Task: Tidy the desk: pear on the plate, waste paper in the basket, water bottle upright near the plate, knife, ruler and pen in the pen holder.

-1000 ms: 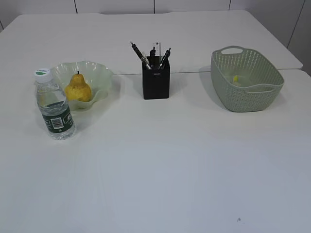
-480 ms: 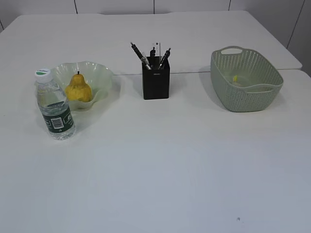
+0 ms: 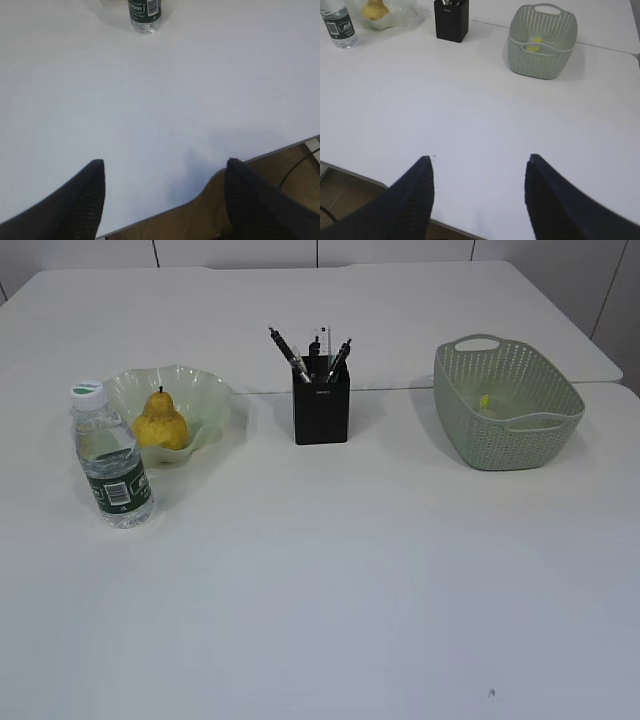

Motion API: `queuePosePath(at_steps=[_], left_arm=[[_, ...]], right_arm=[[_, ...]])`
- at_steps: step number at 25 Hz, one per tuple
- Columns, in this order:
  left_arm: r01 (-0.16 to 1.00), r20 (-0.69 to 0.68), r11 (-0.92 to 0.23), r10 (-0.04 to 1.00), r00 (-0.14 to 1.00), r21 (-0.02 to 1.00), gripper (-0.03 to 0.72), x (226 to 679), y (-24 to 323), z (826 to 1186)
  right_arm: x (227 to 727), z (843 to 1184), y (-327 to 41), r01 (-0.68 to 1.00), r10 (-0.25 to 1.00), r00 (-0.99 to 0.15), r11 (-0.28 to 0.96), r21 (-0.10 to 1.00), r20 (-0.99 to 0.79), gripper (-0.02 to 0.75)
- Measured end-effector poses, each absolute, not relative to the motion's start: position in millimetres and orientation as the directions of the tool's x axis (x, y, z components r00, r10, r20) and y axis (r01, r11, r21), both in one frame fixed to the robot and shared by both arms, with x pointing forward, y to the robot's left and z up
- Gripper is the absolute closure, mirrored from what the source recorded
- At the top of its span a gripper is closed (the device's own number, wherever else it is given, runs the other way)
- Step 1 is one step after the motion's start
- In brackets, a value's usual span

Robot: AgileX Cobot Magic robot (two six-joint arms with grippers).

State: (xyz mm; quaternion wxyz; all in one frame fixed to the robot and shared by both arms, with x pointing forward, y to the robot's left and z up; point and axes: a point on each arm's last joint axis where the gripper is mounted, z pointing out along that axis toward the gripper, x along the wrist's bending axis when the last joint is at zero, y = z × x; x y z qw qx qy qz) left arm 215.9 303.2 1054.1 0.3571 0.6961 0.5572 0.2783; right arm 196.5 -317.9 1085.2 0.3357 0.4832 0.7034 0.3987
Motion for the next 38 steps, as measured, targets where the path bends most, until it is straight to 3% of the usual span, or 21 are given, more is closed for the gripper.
queuePosePath(at_steps=[11, 38], left_arm=[[0.579, 0.009, -0.134, 0.977, 0.214, 0.804, 0.161, 217.1, 304.9, 1052.5], [0.490, 0.026, -0.125, 0.979, 0.203, 0.863, 0.162, 231.8, 303.4, 1049.6]], right_arm=[[217.3, 1045.9, -306.7, 0.529, 0.936, -0.347, 0.244, 0.813, -0.055, 0.278], [226.9, 1042.4, -303.0, 0.479, 0.935, -0.349, 0.230, 0.847, -0.057, 0.278]])
